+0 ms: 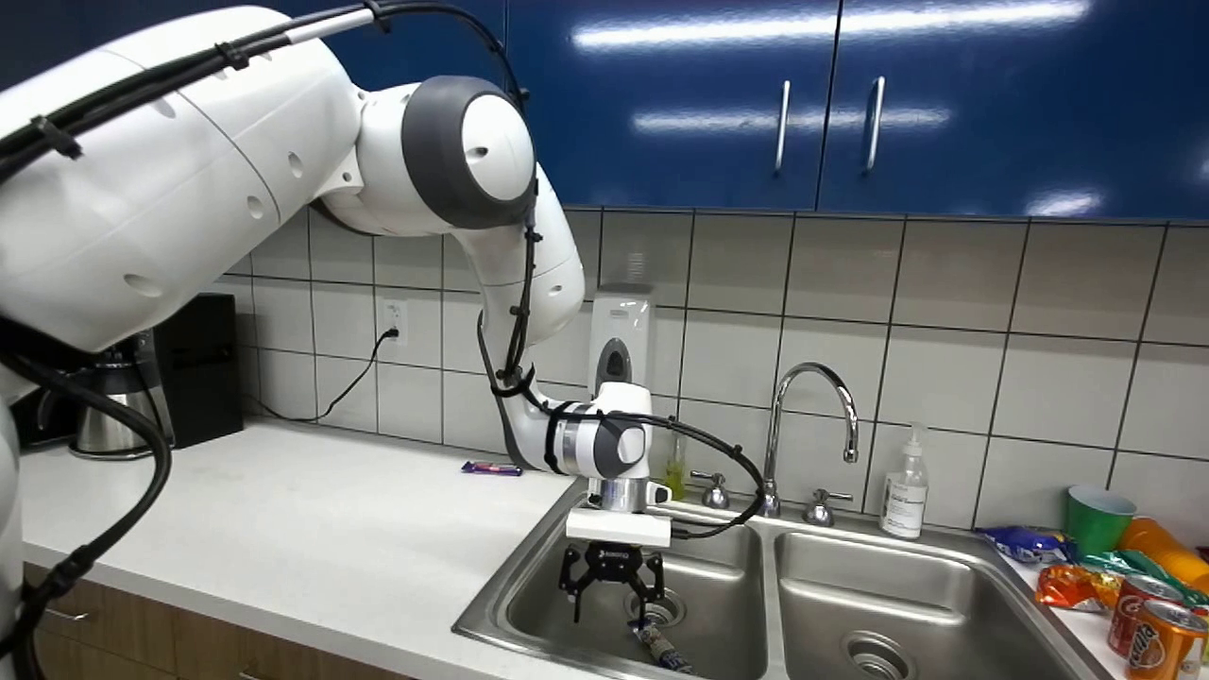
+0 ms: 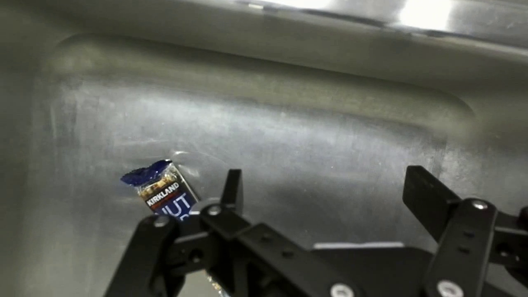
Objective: Take the candy bar out of the kitchen sink
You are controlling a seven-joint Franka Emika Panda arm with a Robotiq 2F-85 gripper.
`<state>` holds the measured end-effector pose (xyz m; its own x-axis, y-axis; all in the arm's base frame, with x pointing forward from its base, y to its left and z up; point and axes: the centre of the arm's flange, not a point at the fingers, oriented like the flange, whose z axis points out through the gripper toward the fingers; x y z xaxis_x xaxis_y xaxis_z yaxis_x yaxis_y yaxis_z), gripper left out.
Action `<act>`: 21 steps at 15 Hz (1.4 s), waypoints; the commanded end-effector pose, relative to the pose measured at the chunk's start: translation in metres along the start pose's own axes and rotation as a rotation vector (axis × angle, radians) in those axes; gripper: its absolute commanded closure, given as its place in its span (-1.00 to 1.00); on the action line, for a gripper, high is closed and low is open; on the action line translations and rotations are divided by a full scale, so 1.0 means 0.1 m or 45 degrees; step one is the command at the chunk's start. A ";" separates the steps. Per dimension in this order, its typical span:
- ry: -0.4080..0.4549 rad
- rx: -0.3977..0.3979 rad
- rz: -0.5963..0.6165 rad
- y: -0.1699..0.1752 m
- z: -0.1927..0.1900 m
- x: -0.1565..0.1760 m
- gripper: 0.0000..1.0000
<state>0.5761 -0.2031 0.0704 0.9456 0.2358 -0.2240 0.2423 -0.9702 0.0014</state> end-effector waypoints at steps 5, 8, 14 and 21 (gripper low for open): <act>0.009 -0.006 0.001 0.02 -0.03 0.02 -1.00; 0.009 -0.006 0.002 0.02 -0.03 0.02 -1.00; 0.019 -0.010 -0.027 0.15 -0.01 0.05 -1.00; 0.028 0.024 -0.078 0.25 0.10 0.13 -1.00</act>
<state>0.5831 -0.2165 0.0642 0.9456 0.2458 -0.2133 0.2523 -0.9676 0.0033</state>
